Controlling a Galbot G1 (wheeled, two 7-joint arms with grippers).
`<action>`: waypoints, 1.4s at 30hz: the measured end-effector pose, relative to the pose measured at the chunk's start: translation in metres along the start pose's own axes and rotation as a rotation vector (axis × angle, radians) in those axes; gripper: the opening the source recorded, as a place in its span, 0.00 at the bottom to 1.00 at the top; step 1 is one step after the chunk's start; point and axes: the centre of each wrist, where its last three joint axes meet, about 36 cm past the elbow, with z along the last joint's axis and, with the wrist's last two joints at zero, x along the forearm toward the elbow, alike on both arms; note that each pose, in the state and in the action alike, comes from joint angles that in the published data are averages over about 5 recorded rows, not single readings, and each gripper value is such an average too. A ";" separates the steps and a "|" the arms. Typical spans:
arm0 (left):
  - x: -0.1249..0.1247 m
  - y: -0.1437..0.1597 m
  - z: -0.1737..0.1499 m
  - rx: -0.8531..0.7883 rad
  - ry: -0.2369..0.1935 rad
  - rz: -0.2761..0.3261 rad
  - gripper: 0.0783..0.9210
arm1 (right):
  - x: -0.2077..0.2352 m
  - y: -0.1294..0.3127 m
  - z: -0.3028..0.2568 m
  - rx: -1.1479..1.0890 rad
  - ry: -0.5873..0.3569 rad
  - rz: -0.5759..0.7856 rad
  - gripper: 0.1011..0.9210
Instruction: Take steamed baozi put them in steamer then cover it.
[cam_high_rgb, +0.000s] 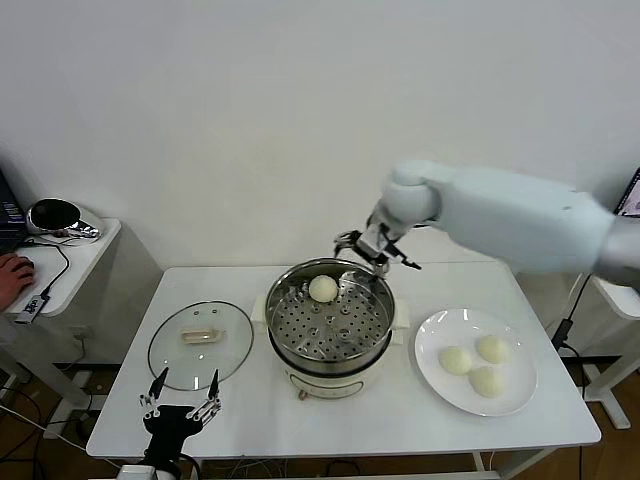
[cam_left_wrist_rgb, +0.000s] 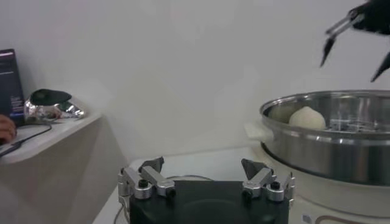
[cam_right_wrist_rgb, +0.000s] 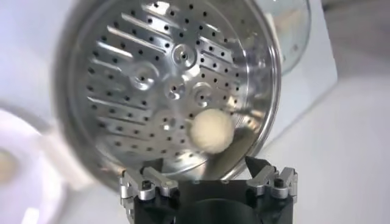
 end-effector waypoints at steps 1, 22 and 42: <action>0.000 0.000 0.000 -0.001 0.000 0.002 0.88 | 0.004 0.009 0.005 -0.038 0.006 -0.003 0.88; 0.007 0.001 0.000 -0.011 0.010 -0.002 0.88 | -0.038 0.164 0.089 -0.455 0.106 -0.099 0.88; 0.005 0.004 0.007 -0.012 0.028 -0.021 0.88 | -0.138 0.195 0.110 -0.518 0.121 -0.197 0.88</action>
